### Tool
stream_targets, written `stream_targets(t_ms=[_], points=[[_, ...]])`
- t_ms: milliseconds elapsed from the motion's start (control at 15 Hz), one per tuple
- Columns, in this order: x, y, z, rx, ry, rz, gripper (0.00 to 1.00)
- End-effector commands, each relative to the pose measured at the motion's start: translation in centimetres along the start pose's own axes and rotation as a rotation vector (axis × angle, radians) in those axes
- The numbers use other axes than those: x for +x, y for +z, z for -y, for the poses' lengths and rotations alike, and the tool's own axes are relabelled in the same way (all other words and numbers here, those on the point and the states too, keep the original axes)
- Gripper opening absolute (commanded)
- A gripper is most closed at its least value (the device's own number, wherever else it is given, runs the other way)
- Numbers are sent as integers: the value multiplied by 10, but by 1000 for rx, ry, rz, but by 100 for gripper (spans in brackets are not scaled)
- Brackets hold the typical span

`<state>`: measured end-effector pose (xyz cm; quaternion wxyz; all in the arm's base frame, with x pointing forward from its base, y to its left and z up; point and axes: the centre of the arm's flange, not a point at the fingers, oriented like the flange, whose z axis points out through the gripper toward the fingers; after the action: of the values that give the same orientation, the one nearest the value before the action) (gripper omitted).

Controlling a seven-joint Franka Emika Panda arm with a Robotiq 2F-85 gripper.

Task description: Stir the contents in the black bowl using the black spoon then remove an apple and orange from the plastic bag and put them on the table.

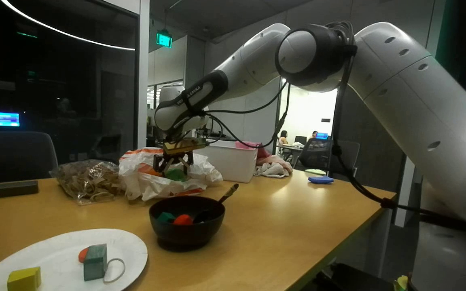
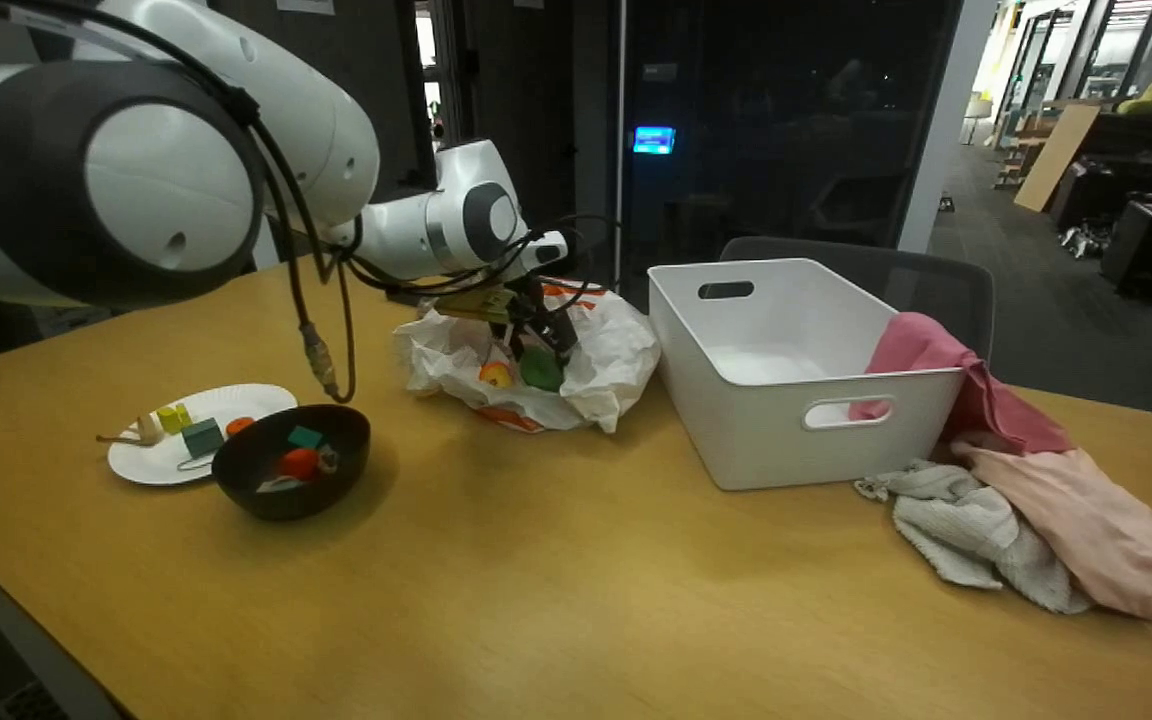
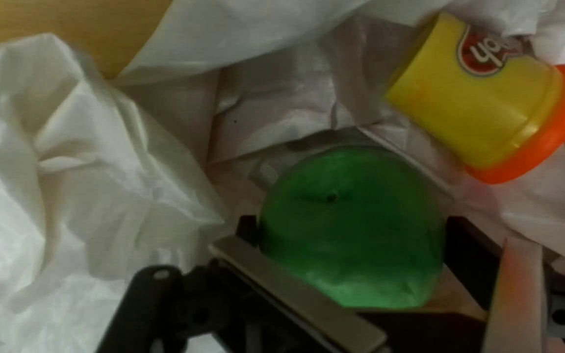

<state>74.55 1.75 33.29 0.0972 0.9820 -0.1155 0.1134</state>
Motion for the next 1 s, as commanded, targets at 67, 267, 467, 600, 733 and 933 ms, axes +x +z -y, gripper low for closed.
stream_targets(t_ms=[67, 267, 467, 600, 733, 933], points=[[19, -2, -1, 25, 16, 1, 64], [16, -18, 2, 3, 30, 11, 63], [14, -46, 6, -11, 18, 52, 63], [12, -65, 9, -7, -6, 133, 63], [4, -83, 14, -15, -40, 218, 63], [-13, -111, 25, 21, -123, 309, 63]])
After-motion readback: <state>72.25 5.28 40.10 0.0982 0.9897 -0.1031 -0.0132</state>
